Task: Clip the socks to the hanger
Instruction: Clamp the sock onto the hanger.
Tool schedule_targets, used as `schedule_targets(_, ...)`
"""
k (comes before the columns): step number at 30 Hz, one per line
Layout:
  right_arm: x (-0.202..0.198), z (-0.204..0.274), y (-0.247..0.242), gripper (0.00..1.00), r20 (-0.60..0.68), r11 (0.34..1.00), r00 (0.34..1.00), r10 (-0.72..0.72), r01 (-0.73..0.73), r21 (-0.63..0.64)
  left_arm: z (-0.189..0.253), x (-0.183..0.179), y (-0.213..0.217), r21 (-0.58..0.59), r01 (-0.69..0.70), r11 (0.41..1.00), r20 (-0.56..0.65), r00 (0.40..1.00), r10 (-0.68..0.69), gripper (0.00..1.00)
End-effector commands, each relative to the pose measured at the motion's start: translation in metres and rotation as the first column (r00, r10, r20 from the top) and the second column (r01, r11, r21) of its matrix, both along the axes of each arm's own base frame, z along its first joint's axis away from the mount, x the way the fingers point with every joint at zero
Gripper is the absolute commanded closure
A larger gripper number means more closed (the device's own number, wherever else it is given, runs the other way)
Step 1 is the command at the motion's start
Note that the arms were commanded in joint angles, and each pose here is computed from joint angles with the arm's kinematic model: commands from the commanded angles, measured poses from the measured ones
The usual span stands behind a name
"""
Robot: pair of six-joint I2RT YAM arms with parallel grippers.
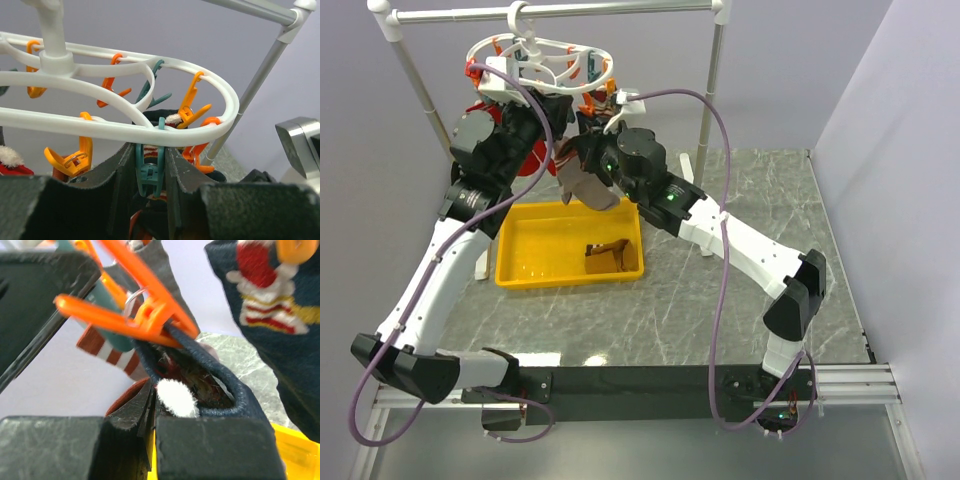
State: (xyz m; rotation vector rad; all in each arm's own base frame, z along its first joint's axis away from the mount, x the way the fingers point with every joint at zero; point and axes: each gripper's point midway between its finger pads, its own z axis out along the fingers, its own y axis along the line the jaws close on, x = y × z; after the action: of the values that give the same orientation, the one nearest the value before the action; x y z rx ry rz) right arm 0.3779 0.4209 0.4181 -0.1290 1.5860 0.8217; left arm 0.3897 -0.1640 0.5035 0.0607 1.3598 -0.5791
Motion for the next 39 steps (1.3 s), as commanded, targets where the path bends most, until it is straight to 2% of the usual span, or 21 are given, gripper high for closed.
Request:
schedule_targets(1,0.006,0.043,-0.014,1.0,0.071,0.996,0.996,-0.054,0.049,0.078,0.03,-0.02,0.005,0.007,0.016,1.0,0.12,0.993,-0.017,0.78)
schedule_targets(18,0.009,0.074,-0.027,1.0,0.097,0.983,0.994,-0.05,0.031,0.182,0.02,-0.028,0.003,0.066,0.032,0.997,0.166,0.985,-0.043,0.78)
schedule_targets(39,-0.001,0.092,-0.033,1.0,0.119,0.976,0.992,-0.036,0.01,0.218,0.01,-0.027,0.003,0.102,0.027,0.994,0.168,0.985,-0.044,0.78)
